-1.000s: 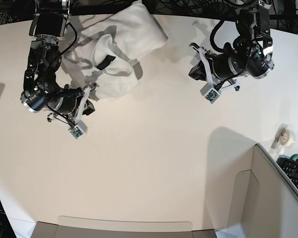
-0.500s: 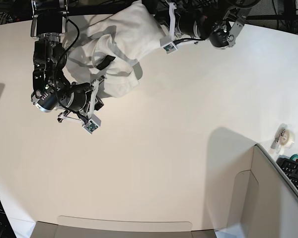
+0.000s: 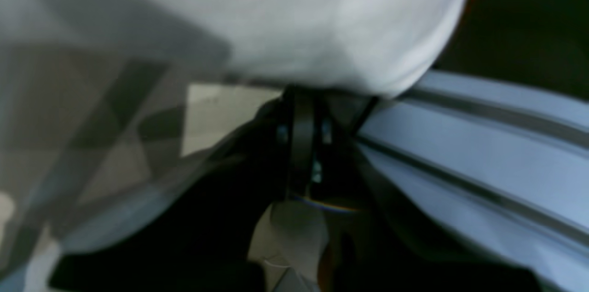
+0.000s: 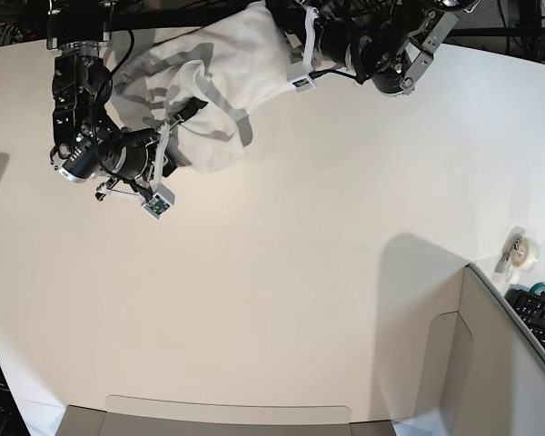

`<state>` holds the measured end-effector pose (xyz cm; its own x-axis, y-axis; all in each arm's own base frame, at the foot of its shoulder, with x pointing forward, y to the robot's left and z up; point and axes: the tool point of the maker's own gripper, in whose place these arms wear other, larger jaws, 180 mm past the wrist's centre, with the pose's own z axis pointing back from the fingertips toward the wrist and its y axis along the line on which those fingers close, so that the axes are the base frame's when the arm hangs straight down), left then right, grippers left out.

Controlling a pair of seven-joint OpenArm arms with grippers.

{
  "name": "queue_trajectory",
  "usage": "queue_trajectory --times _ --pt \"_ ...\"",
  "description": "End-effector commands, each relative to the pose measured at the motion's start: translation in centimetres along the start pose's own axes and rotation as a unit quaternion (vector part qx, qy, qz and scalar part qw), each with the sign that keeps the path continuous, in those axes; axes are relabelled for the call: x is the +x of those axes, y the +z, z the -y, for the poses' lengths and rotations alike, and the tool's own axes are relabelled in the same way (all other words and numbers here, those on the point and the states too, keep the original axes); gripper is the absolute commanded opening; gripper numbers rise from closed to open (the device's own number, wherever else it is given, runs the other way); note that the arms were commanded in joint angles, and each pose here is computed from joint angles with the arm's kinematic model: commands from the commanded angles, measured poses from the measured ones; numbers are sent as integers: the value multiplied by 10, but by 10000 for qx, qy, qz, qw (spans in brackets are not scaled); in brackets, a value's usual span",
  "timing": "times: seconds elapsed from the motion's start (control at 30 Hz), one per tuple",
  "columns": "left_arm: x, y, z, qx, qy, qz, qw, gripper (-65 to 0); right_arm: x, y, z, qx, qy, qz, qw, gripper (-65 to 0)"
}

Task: Layout the t-shirt on the table in an organized manner, then fold the t-shirt properly
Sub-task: 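Grasp the bundle's edges with both grippers and press them inward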

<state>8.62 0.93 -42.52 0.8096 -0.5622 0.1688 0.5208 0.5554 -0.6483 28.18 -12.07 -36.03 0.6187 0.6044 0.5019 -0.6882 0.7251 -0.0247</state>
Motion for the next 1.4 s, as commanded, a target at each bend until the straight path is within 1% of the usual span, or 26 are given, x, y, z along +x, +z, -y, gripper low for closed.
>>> queue_trajectory --times 0.0,0.1,0.3,0.4,0.57,0.73,0.8,0.9,1.03,1.1,1.17,1.23,1.37 --pt "28 14 -28 648 -110 516 9965 -650 11 8 3 -83 121 203 9997 -650" --pt "24 15 -25 636 -185 332 9972 -650 8 11 1 -99 163 196 9996 -650" --pt "27 30 1 635 -721 192 9952 -650 6 12 5 -146 183 147 9996 -650" --pt "33 35 10 631 -916 330 9932 -650 6 12 4 -142 180 152 9996 -650" --pt "24 30 14 551 -841 255 9946 -650 6 11 4 -138 175 157 9996 -650" --pt "24 30 14 545 -829 251 9947 -650 6 12 6 -159 177 144 9996 -650" --pt "25 31 13 562 -821 275 9947 -650 1 15 13 -247 50 150 9996 -650" --pt "50 37 12 624 -963 515 9921 -650 -9 27 35 -537 -318 204 9978 -650" --pt "68 29 2 577 -769 545 9939 -650 -23 44 60 -907 -709 251 9930 -650" --pt "79 26 -7 577 -654 540 9947 -650 -36 51 68 -1024 -805 158 9914 -650" --pt "89 24 -16 600 -560 546 9951 -650 -37 58 71 -1126 -767 165 9905 -650" --pt "101 26 -27 660 -489 618 9947 -650 -40 61 65 -1137 -697 136 9910 -650" --pt "138 35 -46 783 -383 916 9920 -650 -47 64 51 -1108 -611 81 9919 -650"
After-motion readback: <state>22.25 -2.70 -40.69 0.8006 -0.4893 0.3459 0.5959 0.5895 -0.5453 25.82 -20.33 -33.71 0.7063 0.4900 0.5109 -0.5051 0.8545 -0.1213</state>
